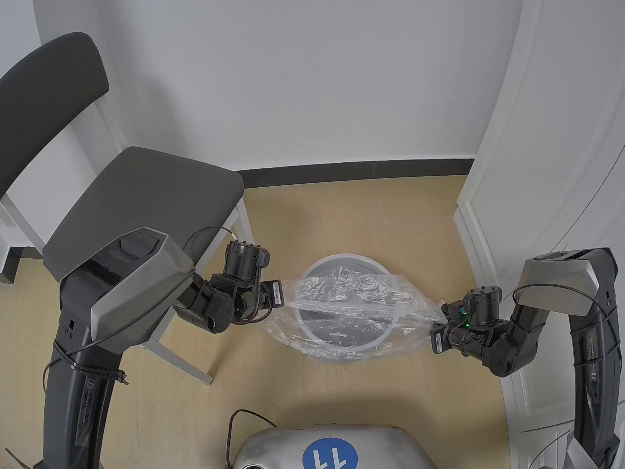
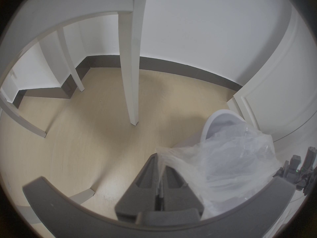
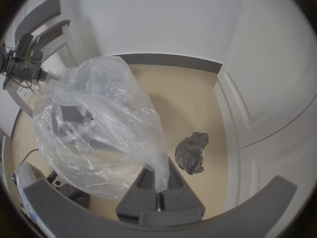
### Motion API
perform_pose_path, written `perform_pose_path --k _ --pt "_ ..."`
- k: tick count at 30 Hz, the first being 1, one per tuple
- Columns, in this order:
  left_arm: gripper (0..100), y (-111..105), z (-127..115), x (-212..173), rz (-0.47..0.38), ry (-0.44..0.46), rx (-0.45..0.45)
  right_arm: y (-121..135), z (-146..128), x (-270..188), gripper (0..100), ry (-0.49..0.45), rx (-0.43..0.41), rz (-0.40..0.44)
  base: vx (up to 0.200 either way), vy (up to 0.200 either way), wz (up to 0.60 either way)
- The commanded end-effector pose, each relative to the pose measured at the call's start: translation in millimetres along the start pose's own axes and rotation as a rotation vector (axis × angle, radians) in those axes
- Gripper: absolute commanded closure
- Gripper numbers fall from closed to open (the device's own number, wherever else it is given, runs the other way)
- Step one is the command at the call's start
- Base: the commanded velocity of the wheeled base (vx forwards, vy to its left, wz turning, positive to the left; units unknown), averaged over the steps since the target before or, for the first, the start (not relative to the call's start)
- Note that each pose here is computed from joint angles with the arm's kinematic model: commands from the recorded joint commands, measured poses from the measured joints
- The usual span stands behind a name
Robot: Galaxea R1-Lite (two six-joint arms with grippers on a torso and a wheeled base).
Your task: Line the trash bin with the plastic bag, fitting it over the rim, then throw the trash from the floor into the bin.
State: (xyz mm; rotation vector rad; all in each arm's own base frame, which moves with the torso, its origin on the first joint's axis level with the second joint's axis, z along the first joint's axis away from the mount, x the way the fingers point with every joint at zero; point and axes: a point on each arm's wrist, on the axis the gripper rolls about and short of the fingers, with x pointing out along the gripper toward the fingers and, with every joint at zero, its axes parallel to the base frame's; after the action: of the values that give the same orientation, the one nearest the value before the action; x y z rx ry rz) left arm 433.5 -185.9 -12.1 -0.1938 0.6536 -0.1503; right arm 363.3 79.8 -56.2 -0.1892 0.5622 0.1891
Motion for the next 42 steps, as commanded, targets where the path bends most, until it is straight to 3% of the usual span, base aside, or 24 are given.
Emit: perform_pose_path --k 1,7,8,16,21,22,24,27,28,34,36,42 --pt "100 2.8 -2.9 5.5 0.007 0.005 -0.002 -6.2 -3.4 -1.8 100 0.011 -0.017 -0.013 0.0 0.0 0.0" --pt "100 0.6 3.2 -0.9 -0.001 -0.012 -0.011 -11.0 -10.5 -1.6 100 0.035 -0.051 -0.024 0.0 0.0 0.0" --pt "100 -0.5 4.2 -2.3 -0.005 -0.014 -0.011 -11.1 -9.5 -2.1 0 0.032 -0.05 -0.024 0.0 0.0 0.0" --pt "100 -3.3 7.8 -9.5 -0.011 -0.02 -0.009 -11.8 -3.7 -10.2 0 0.015 -0.043 0.011 0.0 0.0 0.0" --pt "100 -2.4 7.3 -8.5 -0.008 -0.018 -0.008 -17.3 -3.8 -20.0 0 0.007 -0.025 0.123 0.0 0.0 0.0" --pt "100 -1.4 6.1 -6.7 -0.005 -0.015 -0.007 -26.2 -5.3 -27.8 0 0.005 -0.005 0.2 0.0 0.0 0.0" --pt "100 0.0 6.0 -5.2 -0.002 -0.015 -0.007 -36.5 -8.6 -32.9 0 0.002 0.021 0.276 0.0 0.0 0.0" --pt "100 0.0 6.0 -5.2 -0.002 -0.015 -0.007 -36.8 -8.9 -33.1 0 0.001 0.022 0.283 0.0 0.0 0.0" --pt "100 0.3 7.3 -5.1 -0.003 -0.019 -0.009 -57.9 -17.6 -38.6 0 -0.009 0.068 0.371 0.0 0.0 0.0" --pt "100 0.8 8.0 -5.0 -0.002 -0.021 -0.01 -82.7 -31.2 -41.1 0 -0.041 0.124 0.492 0.0 0.0 0.0" --pt "100 2.3 3.6 -3.0 0.004 -0.01 -0.002 -97.9 -45.2 -42.2 0 -0.08 0.129 0.583 0.0 0.0 0.0" --pt "100 6.5 -1.4 3.7 0.014 0.001 0.002 -113.3 -54.0 -47.0 0 -0.142 0.155 0.66 0.0 0.0 0.0"
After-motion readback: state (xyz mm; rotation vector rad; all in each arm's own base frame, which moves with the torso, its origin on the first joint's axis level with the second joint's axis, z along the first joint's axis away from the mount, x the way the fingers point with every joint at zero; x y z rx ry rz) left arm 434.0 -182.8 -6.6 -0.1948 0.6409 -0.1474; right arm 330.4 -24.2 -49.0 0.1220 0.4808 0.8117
